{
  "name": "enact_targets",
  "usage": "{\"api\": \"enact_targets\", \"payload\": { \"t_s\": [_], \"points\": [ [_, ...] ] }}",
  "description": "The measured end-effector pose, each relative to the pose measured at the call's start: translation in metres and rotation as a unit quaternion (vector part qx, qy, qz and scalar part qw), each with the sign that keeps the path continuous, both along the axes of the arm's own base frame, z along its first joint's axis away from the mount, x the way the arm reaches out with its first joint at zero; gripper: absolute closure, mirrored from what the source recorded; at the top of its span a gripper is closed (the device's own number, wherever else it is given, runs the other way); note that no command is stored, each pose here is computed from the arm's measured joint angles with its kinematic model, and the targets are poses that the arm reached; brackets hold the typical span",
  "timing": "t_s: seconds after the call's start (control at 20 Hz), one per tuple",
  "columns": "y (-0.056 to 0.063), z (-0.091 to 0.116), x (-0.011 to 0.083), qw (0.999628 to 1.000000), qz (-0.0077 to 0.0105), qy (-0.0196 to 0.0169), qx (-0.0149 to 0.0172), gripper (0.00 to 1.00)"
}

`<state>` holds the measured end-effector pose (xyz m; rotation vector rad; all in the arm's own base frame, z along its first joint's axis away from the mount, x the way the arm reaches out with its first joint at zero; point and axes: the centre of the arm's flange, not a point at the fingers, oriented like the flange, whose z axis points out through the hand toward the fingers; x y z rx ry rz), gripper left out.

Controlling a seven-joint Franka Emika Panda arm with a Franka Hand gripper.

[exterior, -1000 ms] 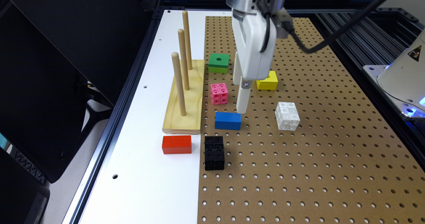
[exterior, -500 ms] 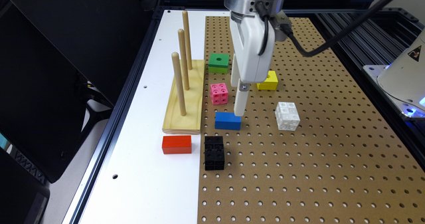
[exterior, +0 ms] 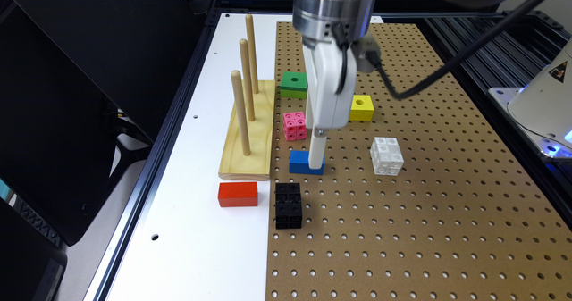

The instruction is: Pick up narrow blue stick.

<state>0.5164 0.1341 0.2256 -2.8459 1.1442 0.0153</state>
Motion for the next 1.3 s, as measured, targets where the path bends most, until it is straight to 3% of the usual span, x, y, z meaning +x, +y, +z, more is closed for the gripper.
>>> {"api": "enact_targets", "payload": {
  "t_s": [0.2,0.4,0.7,0.9,1.3],
  "points": [
    [0.000,-0.013,0.0004,0.999988,-0.0007,0.0048,0.0011,0.00],
    [0.000,-0.027,0.0017,0.999978,-0.0019,0.0056,0.0030,0.00],
    [0.000,-0.027,0.0027,0.999981,-0.0020,0.0048,0.0033,0.00],
    [0.000,-0.036,0.0014,0.999955,-0.0026,0.0083,0.0038,0.00],
    [-0.002,-0.042,0.0036,0.999962,-0.0047,0.0057,0.0047,0.00]
  ]
}}
